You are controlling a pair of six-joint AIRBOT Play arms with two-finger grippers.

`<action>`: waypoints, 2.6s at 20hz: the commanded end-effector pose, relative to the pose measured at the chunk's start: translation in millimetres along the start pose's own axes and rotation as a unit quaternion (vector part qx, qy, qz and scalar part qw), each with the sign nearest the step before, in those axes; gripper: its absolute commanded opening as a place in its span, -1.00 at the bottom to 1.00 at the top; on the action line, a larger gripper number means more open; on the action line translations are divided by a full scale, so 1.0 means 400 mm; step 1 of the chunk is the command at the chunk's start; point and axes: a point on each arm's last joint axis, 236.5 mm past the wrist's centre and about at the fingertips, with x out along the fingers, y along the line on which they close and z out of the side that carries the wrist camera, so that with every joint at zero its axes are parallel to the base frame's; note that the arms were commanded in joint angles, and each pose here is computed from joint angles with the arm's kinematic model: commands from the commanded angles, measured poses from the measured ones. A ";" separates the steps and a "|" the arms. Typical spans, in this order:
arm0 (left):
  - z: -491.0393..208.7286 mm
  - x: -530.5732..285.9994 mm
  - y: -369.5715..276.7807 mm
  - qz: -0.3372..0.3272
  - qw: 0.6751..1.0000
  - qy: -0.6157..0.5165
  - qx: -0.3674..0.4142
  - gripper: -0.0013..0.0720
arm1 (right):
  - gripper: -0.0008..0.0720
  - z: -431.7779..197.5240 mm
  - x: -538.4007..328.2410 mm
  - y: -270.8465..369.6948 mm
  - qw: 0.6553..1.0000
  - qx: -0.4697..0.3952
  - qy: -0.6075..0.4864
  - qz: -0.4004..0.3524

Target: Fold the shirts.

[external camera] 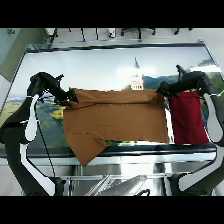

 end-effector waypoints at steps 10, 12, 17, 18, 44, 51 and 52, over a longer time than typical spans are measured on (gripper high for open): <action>-0.384 -0.254 0.108 0.020 0.996 0.022 -0.082 0.56 | 0.01 -0.266 -0.368 -0.129 0.996 0.033 0.002 -0.077; -0.519 -0.164 0.119 0.017 0.995 0.031 -0.097 0.57 | 0.02 -0.323 -0.336 -0.156 0.995 0.053 -0.014 -0.086; -0.701 0.041 0.095 -0.042 0.990 0.026 -0.132 0.56 | 0.02 -0.439 -0.261 -0.178 0.993 0.087 0.031 -0.076; -0.696 0.062 0.077 -0.064 0.988 0.009 -0.137 0.56 | 0.02 -0.445 -0.256 -0.177 0.993 0.090 0.034 -0.073; -0.608 -0.026 0.049 -0.054 0.997 -0.010 -0.051 -0.92 | 0.40 -0.678 -0.111 -0.207 0.972 0.174 0.155 -0.041; -0.603 -0.051 0.057 -0.055 0.997 -0.028 -0.054 -0.92 | 0.39 -0.640 -0.045 -0.138 0.968 0.197 0.146 0.051; -0.604 -0.051 0.056 -0.056 0.997 -0.027 -0.054 -0.92 | 0.39 -0.649 -0.035 -0.128 0.967 0.192 0.156 0.052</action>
